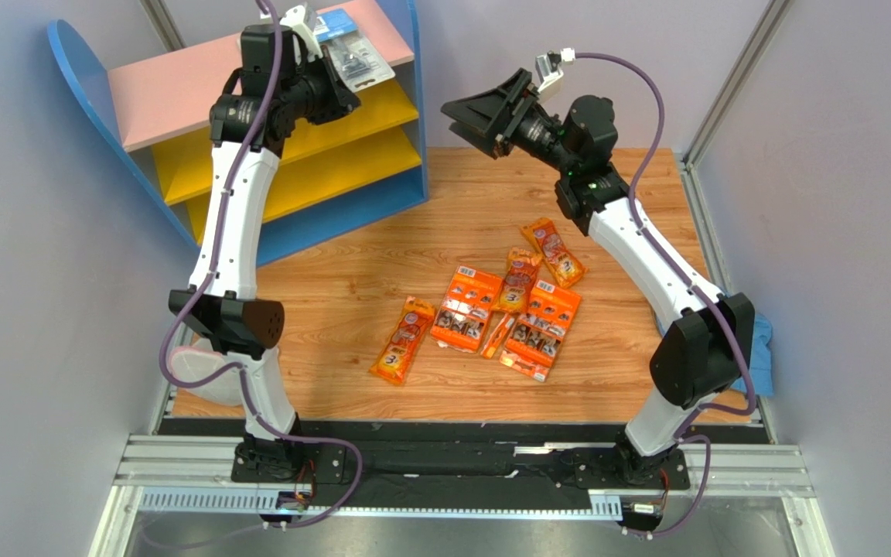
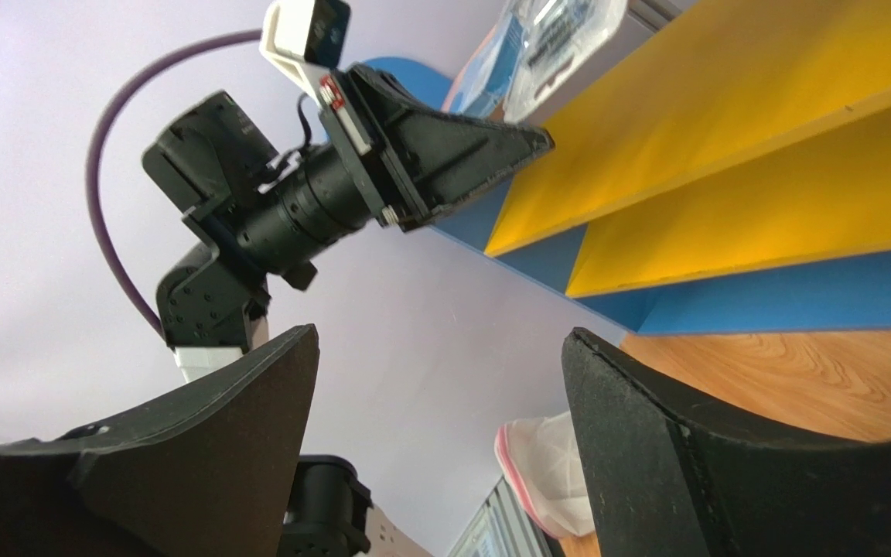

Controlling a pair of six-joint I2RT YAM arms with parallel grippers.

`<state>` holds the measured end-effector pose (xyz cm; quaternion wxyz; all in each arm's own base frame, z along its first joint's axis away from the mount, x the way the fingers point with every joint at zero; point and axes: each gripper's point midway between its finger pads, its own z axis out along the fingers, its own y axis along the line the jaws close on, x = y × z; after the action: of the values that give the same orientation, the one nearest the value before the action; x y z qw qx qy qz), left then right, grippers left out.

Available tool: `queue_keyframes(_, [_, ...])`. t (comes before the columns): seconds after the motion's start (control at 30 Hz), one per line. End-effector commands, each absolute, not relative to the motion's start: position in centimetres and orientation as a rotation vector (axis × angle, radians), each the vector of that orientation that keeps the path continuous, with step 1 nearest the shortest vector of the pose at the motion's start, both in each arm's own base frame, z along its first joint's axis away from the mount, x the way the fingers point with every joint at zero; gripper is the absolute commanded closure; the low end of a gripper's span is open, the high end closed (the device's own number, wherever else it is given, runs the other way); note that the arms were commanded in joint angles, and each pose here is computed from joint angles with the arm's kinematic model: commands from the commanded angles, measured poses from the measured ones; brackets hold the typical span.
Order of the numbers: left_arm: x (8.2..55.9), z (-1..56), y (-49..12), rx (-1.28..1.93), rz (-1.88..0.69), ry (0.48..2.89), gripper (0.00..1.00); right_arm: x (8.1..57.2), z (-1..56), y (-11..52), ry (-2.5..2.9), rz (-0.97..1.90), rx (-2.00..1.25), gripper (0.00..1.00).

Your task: Place and organize the shaving razors onto the shelf

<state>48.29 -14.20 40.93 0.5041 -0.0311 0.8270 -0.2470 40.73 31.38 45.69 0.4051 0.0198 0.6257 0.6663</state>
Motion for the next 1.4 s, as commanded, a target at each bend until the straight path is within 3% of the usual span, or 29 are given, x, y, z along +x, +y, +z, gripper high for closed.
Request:
queue_keyframes(0.0, [48.9,44.4,-13.3,-0.081,-0.564,1.871,1.0,38.8,45.2,31.1,1.592,1.646,-0.029,0.19])
queue_keyframes(0.43, [49.9,44.2,-14.8,-0.03,-0.677,1.864,1.0,36.4,41.3,30.1,1.703,1.562,-0.035,0.19])
queue_keyframes(0.7, [44.0,46.6,-19.3,0.25,-0.768,1.775,0.96,33.7,38.6,29.2,1.784,1.471,-0.056,0.19])
queue_keyframes(0.87, [38.6,44.9,-19.1,0.269,-0.797,1.807,0.66,30.7,35.4,28.7,1.892,1.418,-0.055,0.19])
queue_keyframes(0.97, [35.7,41.5,-18.1,0.233,-0.776,1.898,0.39,28.8,32.7,27.9,1.944,1.382,-0.032,0.18])
queue_keyframes(1.0, [35.2,38.4,-17.8,0.201,-0.765,1.978,0.23,28.0,32.1,27.9,1.956,1.375,-0.036,0.18])
queue_keyframes(1.1, [32.3,34.3,-17.0,0.178,-0.747,2.071,0.09,25.7,29.1,26.9,2.018,1.337,-0.025,0.14])
queue_keyframes(1.37, [25.6,24.2,-16.9,0.178,-0.743,2.301,0.04,20.9,23.4,23.4,2.1,1.254,0.028,0.02])
